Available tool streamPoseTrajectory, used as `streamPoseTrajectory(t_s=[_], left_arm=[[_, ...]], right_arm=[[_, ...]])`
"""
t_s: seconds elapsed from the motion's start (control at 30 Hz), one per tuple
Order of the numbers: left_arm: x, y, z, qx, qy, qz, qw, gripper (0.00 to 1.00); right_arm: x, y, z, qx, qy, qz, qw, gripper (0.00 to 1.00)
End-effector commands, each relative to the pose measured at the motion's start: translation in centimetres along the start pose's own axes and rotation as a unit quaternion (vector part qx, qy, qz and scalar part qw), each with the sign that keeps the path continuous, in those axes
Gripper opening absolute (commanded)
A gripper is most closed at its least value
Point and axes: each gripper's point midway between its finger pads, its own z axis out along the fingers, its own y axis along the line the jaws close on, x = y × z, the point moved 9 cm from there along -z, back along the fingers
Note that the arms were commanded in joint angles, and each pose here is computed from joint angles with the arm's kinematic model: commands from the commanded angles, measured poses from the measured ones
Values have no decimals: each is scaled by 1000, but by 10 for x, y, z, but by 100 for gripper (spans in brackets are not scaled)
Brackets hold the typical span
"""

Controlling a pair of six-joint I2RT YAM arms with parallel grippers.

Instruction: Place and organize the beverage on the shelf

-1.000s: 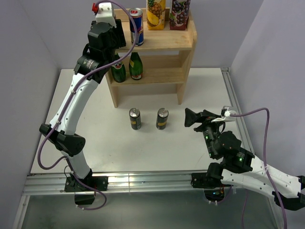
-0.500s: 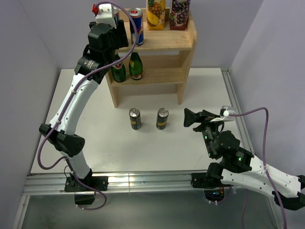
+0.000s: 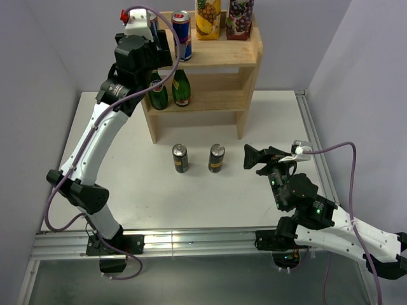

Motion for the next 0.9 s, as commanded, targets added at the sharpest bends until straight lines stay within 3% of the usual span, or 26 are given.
streamPoseTrajectory(t_s=[0.0, 0.03, 0.07, 0.3, 0.4, 0.43, 0.5, 0.53, 0.6, 0.63, 0.87], left_arm=[[-31, 5, -37, 15, -41, -28, 999, 91], [-28, 4, -40, 16, -36, -28, 999, 98], [-34, 5, -48, 17, -43, -32, 998, 99], [-24, 5, -79, 10, -22, -47, 999, 99], [1, 8, -100, 22, 0, -68, 997, 99], [35, 5, -103, 27, 28, -60, 997, 99], [51, 13, -125, 34, 28, -78, 996, 99], [94, 14, -128, 30, 66, -73, 995, 99], [113, 15, -143, 59, 61, -103, 991, 99], [151, 18, -147, 60, 92, -91, 990, 99], [235, 14, -186, 125, 90, -107, 982, 99]], right_arm=[[-7, 3, 2, 0, -9, 15, 1000, 100], [-6, 3, 2, 0, -9, 14, 1000, 100], [-5, 3, 2, 0, -7, 15, 1000, 100], [-4, 2, 1, 0, -5, 20, 1000, 100], [-3, 2, 1, -1, -4, 23, 1000, 100], [-2, 2, 1, -2, -4, 23, 1000, 100], [2, 2, 1, -3, 0, 20, 1000, 100], [4, 3, 2, -5, 3, 19, 1000, 100], [9, 4, 3, -5, 10, 11, 1000, 100], [11, 5, 4, -8, 12, 12, 1000, 100], [18, 5, 5, -7, 14, 14, 1000, 100]])
